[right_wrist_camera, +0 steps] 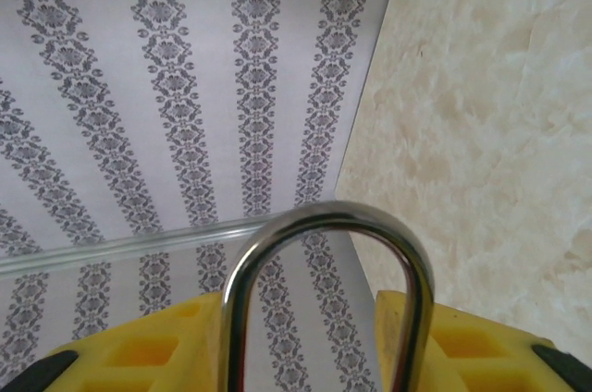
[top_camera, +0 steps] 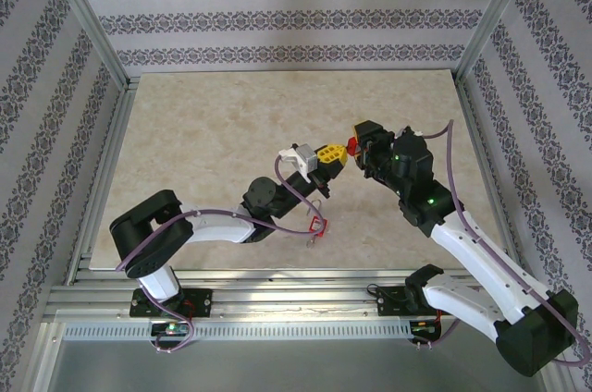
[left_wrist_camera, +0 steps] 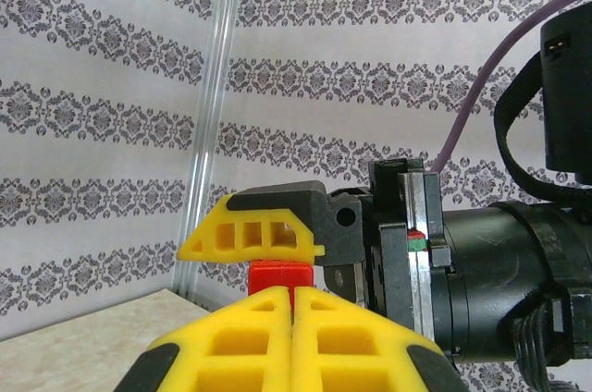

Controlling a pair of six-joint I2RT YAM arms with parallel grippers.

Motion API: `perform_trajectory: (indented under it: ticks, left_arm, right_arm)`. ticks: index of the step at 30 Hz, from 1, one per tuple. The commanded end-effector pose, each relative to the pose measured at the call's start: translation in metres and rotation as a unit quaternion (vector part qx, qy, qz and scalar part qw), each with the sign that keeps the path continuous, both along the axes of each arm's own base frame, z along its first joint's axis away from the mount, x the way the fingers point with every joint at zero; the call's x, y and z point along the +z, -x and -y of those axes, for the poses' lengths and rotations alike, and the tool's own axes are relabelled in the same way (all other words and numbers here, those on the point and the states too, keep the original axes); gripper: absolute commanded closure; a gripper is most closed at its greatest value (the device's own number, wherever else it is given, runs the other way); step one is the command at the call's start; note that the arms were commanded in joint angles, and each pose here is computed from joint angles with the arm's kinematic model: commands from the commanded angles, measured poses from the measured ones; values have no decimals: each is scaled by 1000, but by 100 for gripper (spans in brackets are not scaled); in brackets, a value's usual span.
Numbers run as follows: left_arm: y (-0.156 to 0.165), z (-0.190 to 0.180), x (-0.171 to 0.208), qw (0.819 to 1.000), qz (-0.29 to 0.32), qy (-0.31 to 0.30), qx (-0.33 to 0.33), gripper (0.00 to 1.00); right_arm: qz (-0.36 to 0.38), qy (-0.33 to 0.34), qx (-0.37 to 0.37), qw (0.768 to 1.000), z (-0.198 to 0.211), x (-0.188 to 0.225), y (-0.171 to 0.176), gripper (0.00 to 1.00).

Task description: Unlock with the key

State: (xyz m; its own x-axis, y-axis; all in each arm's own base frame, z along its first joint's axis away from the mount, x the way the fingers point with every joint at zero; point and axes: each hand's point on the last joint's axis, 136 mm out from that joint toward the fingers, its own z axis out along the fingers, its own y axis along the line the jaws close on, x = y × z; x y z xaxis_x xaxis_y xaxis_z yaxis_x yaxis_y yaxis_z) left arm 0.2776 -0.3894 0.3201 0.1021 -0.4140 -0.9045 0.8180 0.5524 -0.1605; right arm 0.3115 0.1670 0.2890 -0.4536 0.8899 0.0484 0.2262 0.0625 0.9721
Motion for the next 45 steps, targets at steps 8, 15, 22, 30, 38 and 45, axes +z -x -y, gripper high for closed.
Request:
perform_trajectory:
  ticks: [8,15,22,30,38,45]
  left_arm:
    - [36,39,-44,976,14,-197,-91,100]
    - [32,25,-67,926,88,-363,-47,100]
    - [33,28,-74,871,182,-455,-22,100]
    - [40,29,-89,821,252,-512,-27,100]
    - [48,19,-65,857,225,-462,-38,100]
    - [54,7,-35,933,109,-340,-50,66]
  right_arm:
    - [-4,-10,150,989,-45,9,35,100]
    - [-25,9,165,986,-46,5,36,100]
    - [-30,6,168,985,-48,4,34,100]
    - [-36,8,170,985,-45,2,34,100]
    - [-31,10,169,985,-43,3,35,100]
    - [-24,15,163,986,-37,9,39,100]
